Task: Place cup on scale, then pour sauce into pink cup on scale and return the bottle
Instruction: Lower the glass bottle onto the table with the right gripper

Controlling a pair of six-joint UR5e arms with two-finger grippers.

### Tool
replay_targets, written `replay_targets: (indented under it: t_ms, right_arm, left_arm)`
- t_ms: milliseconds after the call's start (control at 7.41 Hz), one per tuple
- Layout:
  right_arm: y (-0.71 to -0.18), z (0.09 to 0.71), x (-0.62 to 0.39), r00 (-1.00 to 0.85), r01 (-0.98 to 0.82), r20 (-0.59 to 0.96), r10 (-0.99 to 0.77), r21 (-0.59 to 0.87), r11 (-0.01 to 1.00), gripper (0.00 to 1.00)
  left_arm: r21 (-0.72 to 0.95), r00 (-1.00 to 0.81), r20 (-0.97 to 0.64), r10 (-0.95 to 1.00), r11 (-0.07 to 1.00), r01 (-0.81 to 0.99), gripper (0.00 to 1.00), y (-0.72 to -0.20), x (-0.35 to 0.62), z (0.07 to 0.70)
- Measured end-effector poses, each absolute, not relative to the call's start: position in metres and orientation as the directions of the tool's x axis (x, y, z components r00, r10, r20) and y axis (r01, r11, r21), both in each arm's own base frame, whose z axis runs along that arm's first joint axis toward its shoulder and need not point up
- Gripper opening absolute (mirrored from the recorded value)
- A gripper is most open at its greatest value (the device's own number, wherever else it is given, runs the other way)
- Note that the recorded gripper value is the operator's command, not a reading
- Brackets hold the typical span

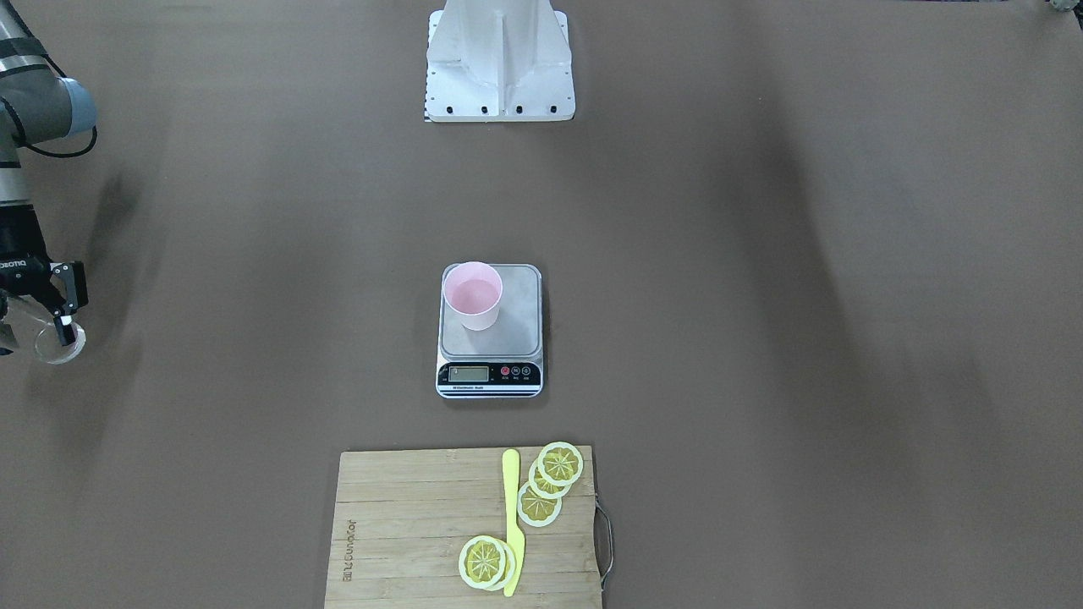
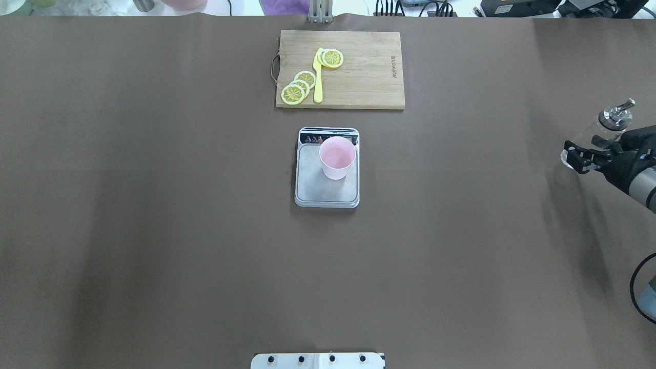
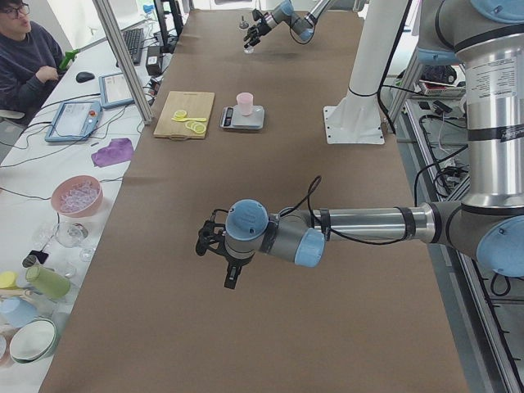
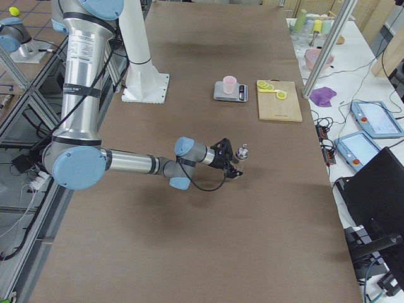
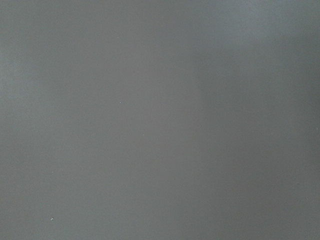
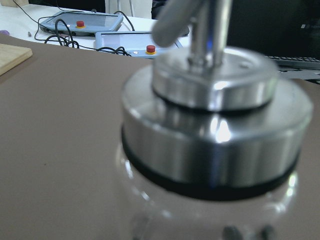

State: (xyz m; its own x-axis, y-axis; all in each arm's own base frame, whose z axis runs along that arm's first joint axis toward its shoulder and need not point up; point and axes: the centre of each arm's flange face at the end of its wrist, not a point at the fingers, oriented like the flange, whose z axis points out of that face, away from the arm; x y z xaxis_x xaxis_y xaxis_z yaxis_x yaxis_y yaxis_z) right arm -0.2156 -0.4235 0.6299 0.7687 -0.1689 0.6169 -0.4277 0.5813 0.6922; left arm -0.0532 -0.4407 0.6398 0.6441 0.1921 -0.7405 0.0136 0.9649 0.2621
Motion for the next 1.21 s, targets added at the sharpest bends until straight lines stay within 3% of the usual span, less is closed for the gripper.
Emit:
replay_targets:
  t_ms: [1215]
  right_arm:
    - [-0.422, 0.644, -0.232, 0.781, -0.439, 0.610, -0.136, 0.690, 0.575, 0.00]
  left_arm:
    - [0.265, 0.644, -0.740, 0.196, 0.964, 0.012, 0.98, -0.441, -0.053, 0.639]
